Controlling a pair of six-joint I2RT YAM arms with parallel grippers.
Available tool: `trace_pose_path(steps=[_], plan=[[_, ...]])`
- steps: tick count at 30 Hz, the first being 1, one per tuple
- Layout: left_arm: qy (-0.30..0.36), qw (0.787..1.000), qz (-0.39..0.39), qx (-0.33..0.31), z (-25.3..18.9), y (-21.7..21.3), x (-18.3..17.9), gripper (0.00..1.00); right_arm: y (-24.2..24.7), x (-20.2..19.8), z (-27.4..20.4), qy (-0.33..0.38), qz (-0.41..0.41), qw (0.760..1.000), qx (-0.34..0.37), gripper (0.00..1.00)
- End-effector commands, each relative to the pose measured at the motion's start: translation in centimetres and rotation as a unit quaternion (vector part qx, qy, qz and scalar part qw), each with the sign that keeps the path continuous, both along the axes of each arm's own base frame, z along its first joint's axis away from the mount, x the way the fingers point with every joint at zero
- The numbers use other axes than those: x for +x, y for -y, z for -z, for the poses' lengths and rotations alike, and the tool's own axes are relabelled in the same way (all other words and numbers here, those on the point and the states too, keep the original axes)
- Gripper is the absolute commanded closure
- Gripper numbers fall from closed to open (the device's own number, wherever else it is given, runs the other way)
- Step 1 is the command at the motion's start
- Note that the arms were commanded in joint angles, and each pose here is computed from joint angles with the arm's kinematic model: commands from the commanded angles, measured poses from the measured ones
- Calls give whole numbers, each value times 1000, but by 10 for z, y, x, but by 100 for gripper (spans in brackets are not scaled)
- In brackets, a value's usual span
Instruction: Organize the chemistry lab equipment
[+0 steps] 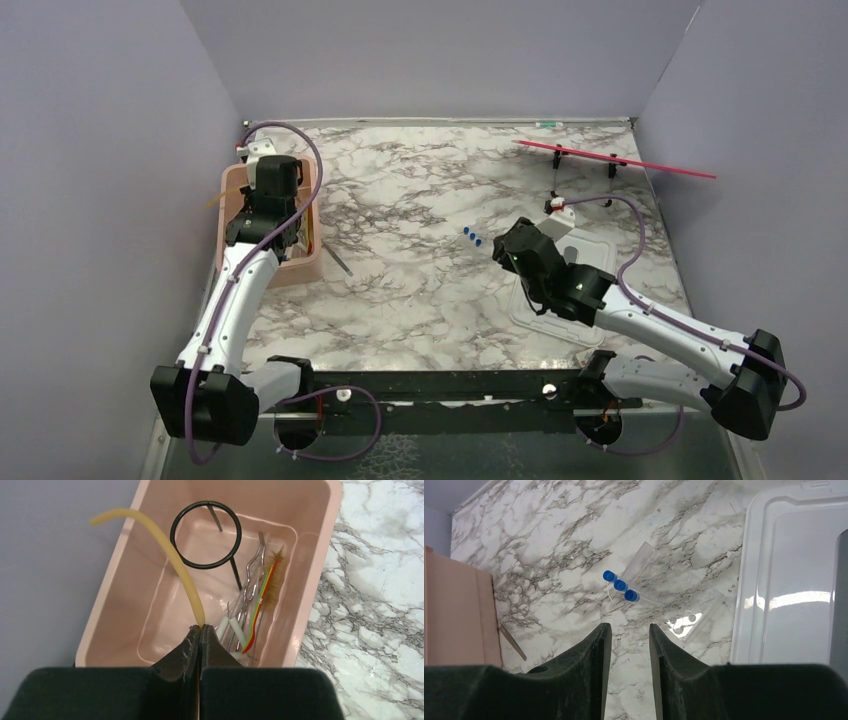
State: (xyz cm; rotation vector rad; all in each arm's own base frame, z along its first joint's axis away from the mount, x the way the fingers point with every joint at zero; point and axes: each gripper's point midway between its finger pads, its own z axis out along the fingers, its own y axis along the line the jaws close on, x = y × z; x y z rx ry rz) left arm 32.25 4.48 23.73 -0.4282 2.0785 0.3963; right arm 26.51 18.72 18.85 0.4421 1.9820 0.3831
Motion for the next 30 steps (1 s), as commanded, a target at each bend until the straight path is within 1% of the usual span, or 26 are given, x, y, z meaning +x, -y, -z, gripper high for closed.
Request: trace_pose_path(steps=[1, 5, 8, 16, 21, 24, 30], plan=[[16, 997, -52, -49, 15, -2, -2, 100, 0, 2, -1, 1, 6, 1000, 4, 61], [16, 994, -81, -72, 29, -3, -9, 100, 1, 2, 0, 1, 7, 1000, 5, 61], [7, 992, -80, -95, 44, 3, -13, 100, -1, 2, 1, 0, 4, 1000, 8, 61], [-23, 981, -33, -187, 84, 41, -6, 100, -2, 2, 2, -1, 3, 1000, 7, 61], [-60, 970, 15, -235, 102, 66, 1, 100, 0, 1, 5, -2, 5, 1000, 3, 61], [-68, 964, 32, -254, 102, 72, 5, 100, 1, 0, 7, -5, 5, 1000, 1, 61], [-55, 956, 60, -282, 86, 75, 11, 100, 2, 1, 7, -3, 7, 1000, 0, 61]])
